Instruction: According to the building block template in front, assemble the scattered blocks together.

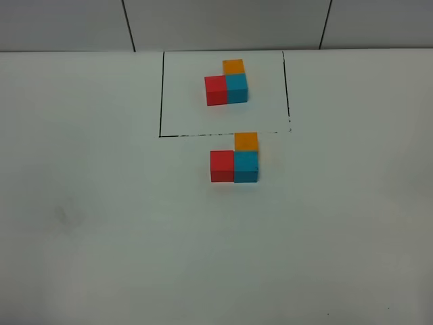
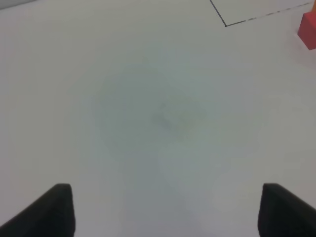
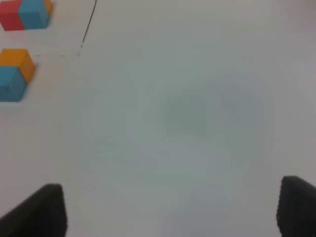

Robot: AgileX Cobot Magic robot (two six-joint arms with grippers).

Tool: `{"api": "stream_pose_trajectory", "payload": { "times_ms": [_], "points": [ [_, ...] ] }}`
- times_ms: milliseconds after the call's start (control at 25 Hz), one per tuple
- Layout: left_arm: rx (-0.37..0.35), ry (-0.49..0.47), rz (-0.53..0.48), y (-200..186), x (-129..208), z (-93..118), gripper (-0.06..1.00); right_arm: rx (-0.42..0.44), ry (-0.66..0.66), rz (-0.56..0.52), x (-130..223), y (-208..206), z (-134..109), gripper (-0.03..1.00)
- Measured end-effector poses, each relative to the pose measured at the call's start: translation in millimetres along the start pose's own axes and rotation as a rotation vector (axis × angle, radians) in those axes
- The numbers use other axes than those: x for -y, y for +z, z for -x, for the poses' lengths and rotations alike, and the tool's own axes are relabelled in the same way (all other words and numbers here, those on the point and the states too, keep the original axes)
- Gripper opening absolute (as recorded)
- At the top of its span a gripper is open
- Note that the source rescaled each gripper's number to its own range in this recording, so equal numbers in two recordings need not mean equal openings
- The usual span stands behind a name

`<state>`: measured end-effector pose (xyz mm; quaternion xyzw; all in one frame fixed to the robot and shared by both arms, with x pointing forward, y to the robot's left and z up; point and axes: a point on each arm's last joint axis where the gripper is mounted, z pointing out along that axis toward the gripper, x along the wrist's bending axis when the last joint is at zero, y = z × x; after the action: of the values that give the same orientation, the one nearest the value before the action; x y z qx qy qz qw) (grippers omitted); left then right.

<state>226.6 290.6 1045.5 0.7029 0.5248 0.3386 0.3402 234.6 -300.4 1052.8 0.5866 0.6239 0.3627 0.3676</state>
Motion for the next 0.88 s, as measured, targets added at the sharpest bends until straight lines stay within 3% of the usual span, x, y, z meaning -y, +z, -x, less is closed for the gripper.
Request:
{"api": "stream_pose_trajectory", "payload": {
  "times_ms": [880],
  "points": [
    [-0.041, -0.114, -0.006, 0.0, 0.8, -3.7, 0.71, 0.000, 0.000, 0.000, 0.0, 0.0, 0.0, 0.73]
  ]
}}
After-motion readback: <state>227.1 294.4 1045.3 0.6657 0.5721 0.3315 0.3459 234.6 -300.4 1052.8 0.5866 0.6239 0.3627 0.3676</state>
